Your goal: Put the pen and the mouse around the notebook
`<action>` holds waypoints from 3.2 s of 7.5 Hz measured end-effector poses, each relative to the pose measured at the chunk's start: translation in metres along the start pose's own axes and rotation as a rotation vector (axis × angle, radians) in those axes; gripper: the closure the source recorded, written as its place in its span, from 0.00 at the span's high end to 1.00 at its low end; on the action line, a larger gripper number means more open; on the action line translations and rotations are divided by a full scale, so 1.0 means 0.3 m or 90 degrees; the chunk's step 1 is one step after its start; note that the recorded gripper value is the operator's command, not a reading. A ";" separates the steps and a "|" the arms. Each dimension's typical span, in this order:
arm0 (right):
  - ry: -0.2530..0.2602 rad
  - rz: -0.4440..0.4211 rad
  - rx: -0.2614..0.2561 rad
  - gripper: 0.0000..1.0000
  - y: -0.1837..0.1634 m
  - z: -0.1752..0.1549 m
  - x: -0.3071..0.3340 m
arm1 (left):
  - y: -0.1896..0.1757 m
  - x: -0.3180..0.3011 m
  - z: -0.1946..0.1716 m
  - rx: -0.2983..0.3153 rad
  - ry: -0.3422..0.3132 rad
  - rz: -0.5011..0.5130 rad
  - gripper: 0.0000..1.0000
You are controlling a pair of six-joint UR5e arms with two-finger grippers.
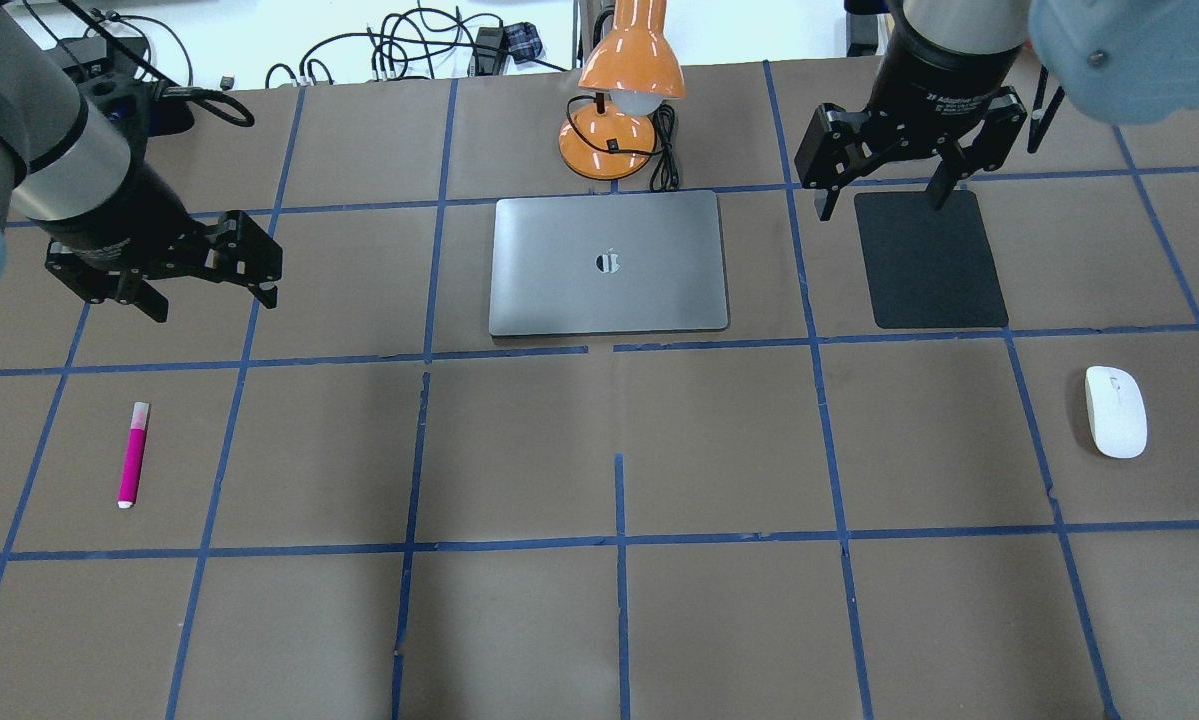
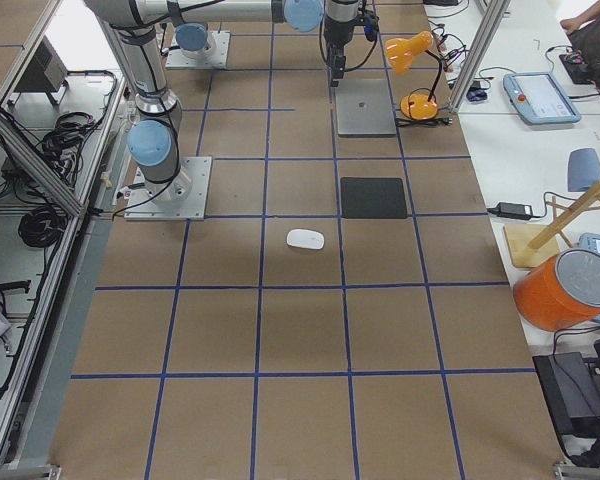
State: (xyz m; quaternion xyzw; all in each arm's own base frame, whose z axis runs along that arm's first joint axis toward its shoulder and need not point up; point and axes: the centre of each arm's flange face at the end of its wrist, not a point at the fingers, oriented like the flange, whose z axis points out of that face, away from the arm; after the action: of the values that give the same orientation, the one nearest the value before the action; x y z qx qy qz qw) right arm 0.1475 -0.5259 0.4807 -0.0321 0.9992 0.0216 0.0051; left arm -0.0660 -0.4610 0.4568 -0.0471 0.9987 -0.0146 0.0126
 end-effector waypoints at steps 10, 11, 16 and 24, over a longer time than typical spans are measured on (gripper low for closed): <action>0.027 0.008 0.017 1.00 0.012 -0.042 0.023 | -0.017 0.130 -0.118 -0.004 0.019 -0.017 1.00; 0.029 0.008 0.018 1.00 0.016 -0.043 0.024 | -0.016 0.126 -0.119 -0.003 0.019 -0.017 1.00; 0.035 0.010 -0.005 1.00 0.011 0.006 0.042 | -0.011 0.095 -0.136 0.005 0.019 0.005 1.00; 0.031 0.060 -0.039 1.00 0.136 0.526 0.855 | -0.060 -0.232 0.053 -0.048 0.022 -0.067 1.00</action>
State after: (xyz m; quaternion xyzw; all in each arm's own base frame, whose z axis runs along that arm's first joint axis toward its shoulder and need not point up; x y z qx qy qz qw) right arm -0.1097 -0.4947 0.3218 0.0140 0.9983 0.0519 -0.0210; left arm 0.0053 -0.4729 0.4430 -0.0996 0.9948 0.0214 -0.0071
